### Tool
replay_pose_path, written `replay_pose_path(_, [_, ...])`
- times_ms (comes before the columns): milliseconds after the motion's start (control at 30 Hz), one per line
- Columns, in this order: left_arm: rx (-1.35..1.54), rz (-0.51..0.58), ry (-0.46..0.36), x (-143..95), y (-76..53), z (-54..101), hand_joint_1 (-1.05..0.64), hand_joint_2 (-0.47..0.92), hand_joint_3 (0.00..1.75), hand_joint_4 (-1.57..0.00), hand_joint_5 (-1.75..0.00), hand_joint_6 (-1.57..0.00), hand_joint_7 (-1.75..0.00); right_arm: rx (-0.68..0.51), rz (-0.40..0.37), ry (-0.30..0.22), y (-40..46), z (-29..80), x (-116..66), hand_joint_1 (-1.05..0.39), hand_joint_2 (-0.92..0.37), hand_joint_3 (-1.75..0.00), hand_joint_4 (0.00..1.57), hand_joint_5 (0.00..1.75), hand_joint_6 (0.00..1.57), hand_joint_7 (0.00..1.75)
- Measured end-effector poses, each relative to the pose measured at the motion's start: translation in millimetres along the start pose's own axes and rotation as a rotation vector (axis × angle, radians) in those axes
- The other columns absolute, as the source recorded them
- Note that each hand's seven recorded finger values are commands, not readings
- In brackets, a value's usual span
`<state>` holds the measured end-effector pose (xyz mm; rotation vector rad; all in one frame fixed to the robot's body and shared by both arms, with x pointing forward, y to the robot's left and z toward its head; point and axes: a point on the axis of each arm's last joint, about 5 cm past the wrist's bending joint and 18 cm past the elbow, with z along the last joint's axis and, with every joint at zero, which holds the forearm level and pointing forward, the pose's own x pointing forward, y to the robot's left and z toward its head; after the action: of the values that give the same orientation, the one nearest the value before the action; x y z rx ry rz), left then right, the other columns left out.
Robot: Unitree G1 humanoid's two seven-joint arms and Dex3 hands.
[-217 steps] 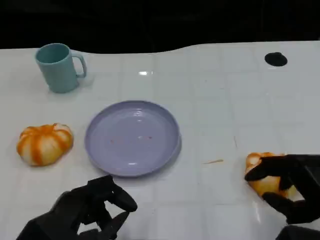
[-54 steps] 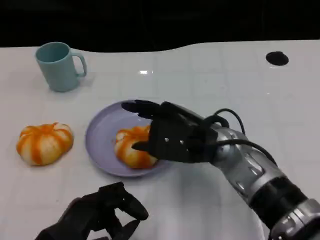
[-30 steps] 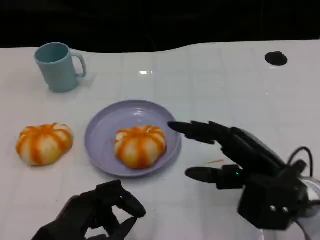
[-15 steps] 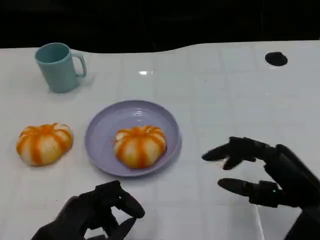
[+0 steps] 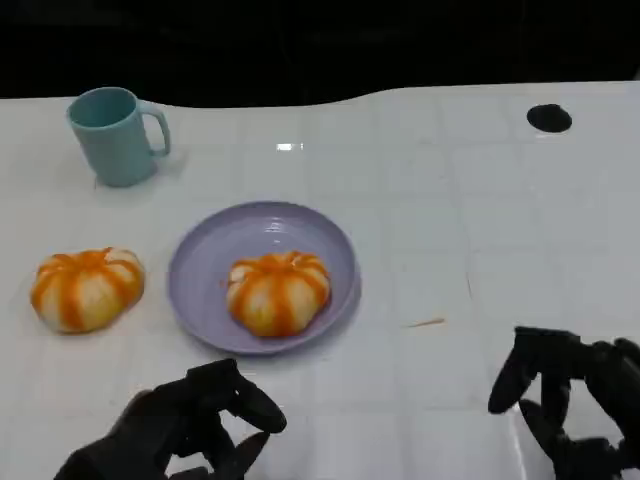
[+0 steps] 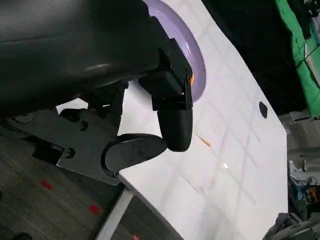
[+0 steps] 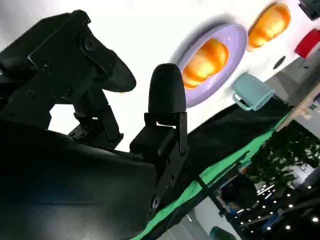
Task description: Grasp the bread from the table and place it into the plate.
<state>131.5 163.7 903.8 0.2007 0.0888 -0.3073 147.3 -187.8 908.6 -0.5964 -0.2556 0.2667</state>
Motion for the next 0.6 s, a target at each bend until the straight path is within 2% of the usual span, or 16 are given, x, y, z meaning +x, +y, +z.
replay_pose_path(333, [0.007, 0.005, 0.008, 0.0, 2.5, -2.3, -0.25, 0.79, 0.67, -0.64, -1.75, -0.65, -1.23, -0.069, -0.019, 0.048, 5.5, -7.2, -2.5, -0.01, -0.22, -1.48, 0.87, 1.75, 0.78, 1.52])
replay_pose_path(600, [0.011, 0.006, -0.002, -0.3, 2.9, -2.2, -0.22, 0.80, 0.66, -0.62, -1.75, -0.65, -1.23, -0.106, -0.022, 0.058, 8.8, -9.5, -1.2, -0.02, -0.23, -1.42, 0.87, 1.75, 0.78, 1.48])
